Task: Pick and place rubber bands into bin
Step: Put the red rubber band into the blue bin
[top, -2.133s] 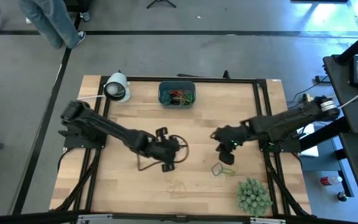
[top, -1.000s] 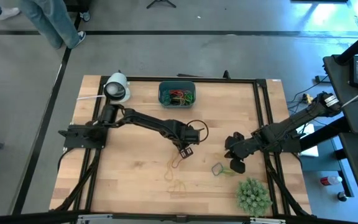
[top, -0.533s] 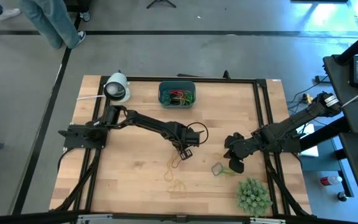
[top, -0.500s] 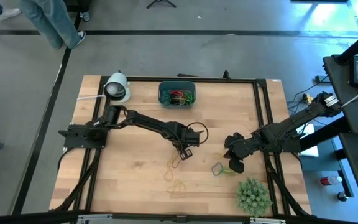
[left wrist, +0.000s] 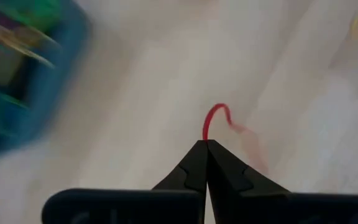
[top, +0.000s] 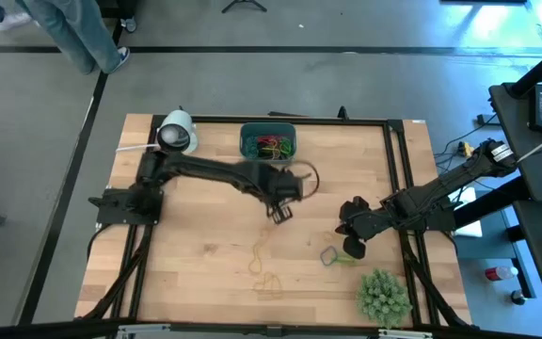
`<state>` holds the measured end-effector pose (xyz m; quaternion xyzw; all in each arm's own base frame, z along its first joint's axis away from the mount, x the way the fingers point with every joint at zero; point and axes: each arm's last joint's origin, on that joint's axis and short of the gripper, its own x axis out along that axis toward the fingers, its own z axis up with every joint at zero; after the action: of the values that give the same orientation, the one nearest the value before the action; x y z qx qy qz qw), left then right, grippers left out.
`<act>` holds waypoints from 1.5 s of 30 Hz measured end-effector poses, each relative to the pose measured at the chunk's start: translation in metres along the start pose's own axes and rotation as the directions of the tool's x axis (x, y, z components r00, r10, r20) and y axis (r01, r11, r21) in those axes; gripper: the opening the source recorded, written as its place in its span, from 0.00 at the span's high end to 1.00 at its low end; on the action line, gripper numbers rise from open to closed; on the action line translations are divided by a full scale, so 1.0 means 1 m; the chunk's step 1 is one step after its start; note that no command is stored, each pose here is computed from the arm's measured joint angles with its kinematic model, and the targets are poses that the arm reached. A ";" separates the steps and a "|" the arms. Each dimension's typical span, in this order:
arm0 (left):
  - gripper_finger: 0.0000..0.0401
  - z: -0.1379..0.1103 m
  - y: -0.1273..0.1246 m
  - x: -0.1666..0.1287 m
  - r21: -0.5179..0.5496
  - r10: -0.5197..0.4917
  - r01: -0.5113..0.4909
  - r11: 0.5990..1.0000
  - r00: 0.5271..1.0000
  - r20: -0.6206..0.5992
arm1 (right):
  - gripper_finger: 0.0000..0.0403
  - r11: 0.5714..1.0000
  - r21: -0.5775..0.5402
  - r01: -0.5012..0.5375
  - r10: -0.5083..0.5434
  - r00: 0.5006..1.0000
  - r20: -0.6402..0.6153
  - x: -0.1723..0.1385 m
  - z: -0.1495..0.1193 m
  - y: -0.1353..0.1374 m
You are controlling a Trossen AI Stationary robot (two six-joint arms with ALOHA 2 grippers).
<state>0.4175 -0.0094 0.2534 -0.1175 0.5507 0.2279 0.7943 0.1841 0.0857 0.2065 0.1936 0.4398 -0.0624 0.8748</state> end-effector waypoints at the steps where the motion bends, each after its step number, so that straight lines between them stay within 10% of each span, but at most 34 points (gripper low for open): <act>1: 1.00 0.004 0.006 -0.010 -0.004 0.013 -0.013 1.000 1.000 0.029 | 0.99 1.000 -0.001 0.019 -0.019 1.000 0.011 0.000 0.000 -0.001; 8: 1.00 0.033 0.069 -0.071 -0.004 0.083 -0.084 0.996 0.975 0.204 | 0.99 0.989 -0.121 0.081 -0.076 0.996 0.047 0.000 0.000 -0.003; 15: 1.00 0.056 0.138 -0.070 0.034 0.124 -0.135 0.990 0.967 0.222 | 0.99 0.989 -0.078 0.122 -0.116 0.990 0.083 0.001 0.006 -0.009; 35: 0.98 0.073 0.212 0.096 0.280 0.067 -0.039 0.959 0.994 -0.091 | 0.99 0.924 0.304 0.232 -0.287 0.946 0.150 0.005 0.031 -0.041; 45: 0.82 0.070 0.217 0.116 0.302 0.069 -0.025 0.953 0.988 -0.136 | 0.99 0.914 0.336 0.228 -0.293 0.944 0.154 0.005 0.032 -0.043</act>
<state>0.4022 0.2365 0.1853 0.0011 0.6377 0.1516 0.7552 0.1990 0.0336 0.2076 0.2620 0.3554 -0.2672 0.8565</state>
